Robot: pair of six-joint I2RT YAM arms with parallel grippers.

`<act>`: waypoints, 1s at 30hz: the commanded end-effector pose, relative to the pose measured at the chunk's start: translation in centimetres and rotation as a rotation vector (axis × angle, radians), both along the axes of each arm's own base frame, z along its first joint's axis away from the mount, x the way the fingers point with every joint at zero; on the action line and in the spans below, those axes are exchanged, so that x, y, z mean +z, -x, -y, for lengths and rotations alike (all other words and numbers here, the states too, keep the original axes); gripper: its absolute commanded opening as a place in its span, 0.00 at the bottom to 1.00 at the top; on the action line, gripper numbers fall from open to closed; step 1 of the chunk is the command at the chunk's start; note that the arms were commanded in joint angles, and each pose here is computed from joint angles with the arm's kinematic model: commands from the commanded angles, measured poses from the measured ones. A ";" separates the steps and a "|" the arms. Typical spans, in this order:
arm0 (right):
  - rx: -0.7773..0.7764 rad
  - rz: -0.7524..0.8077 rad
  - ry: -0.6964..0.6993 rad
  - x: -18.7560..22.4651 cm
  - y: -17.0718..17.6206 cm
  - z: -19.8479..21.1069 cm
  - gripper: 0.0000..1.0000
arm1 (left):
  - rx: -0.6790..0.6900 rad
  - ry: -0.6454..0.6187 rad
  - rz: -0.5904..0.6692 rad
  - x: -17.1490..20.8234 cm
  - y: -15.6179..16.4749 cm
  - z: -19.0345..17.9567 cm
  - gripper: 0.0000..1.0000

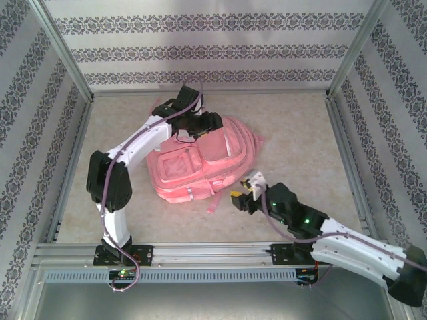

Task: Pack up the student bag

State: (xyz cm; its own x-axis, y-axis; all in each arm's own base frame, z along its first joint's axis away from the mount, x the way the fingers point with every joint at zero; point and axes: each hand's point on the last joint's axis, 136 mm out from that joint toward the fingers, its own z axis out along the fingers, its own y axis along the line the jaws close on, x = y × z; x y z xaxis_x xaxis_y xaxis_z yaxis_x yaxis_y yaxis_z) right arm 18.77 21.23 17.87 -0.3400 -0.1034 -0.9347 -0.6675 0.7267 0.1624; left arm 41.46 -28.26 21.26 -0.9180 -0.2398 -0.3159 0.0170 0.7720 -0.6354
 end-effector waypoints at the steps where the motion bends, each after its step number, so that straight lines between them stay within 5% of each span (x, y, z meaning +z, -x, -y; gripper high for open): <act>1: -0.195 -0.065 -0.096 -0.2 -1.3 3.3 0.52 | -0.073 -0.053 0.004 0.7 3.3 -1.5 0.60; 7: -0.344 -0.139 -0.128 -1.3 -1.2 6.5 0.45 | -0.079 0.112 -0.039 0.0 3.1 2.5 0.60; 14: -0.386 -0.175 -0.155 -1.8 -0.6 7.8 0.42 | -0.108 0.165 -0.099 -2.5 2.6 6.8 0.52; 30: -0.388 -0.176 -0.163 -3.0 -0.7 7.8 0.40 | -0.113 0.201 -0.115 -3.2 2.4 8.2 0.27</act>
